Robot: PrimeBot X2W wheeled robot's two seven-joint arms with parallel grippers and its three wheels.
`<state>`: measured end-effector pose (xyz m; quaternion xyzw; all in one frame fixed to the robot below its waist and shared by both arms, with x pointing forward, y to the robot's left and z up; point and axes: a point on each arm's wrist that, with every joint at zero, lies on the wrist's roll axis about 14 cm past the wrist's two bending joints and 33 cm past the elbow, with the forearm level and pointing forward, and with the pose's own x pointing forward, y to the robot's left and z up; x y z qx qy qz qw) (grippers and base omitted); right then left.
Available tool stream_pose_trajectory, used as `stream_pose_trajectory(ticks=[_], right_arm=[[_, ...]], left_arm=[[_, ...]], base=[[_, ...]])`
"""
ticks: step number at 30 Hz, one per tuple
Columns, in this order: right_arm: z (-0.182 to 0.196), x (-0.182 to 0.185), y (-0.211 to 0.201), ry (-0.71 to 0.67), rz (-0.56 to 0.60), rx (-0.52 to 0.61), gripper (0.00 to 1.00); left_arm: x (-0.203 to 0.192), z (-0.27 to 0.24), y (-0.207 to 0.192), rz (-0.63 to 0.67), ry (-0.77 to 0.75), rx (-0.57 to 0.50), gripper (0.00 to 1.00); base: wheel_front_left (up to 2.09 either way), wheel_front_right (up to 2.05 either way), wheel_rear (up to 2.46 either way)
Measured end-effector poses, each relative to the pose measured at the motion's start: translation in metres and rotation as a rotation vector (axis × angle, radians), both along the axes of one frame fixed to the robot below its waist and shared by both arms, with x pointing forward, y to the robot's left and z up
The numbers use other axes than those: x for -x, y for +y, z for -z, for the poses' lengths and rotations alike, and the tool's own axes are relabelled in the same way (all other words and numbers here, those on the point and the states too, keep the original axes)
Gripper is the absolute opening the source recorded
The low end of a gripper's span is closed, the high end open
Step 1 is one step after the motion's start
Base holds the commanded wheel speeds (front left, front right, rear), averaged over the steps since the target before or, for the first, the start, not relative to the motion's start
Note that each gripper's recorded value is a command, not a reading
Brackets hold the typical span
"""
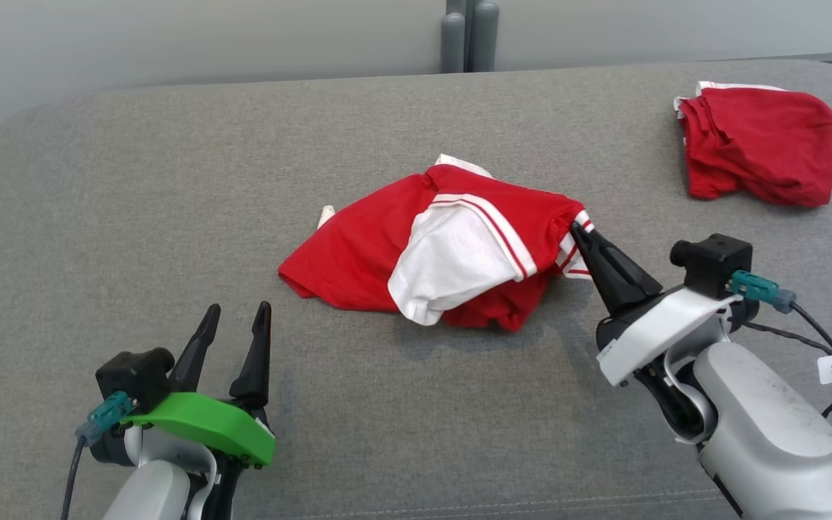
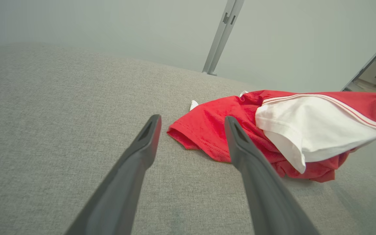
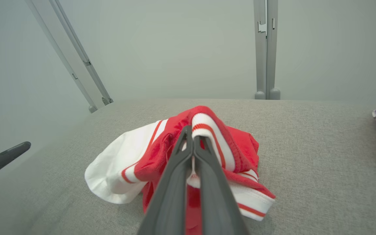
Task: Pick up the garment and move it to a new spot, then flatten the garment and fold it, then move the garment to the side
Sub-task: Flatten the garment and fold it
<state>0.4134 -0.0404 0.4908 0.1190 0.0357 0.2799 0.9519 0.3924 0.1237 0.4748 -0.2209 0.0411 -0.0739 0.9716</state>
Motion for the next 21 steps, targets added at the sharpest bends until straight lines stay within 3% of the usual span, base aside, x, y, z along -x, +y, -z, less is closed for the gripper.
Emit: stream_pose_trajectory(ticks=[9,15,21], right_arm=[[-0.012,-0.009,-0.062,-0.009,0.178,-0.052,0.0],[0.009,0.001,-0.109,0.046,0.28,-0.013,0.0],[0.031,0.005,-0.128,0.108,0.31,0.022,0.0]], left_arm=[[0.0,0.023,-0.028,0.096,0.066,-0.009,1.0],[-0.001,0.034,-0.051,0.178,0.103,-0.004,1.0],[-0.011,0.047,-0.073,0.259,0.161,0.005,1.0]], base=[[0.0,0.0,0.0],[0.0,0.0,0.0],[0.0,0.0,0.0]])
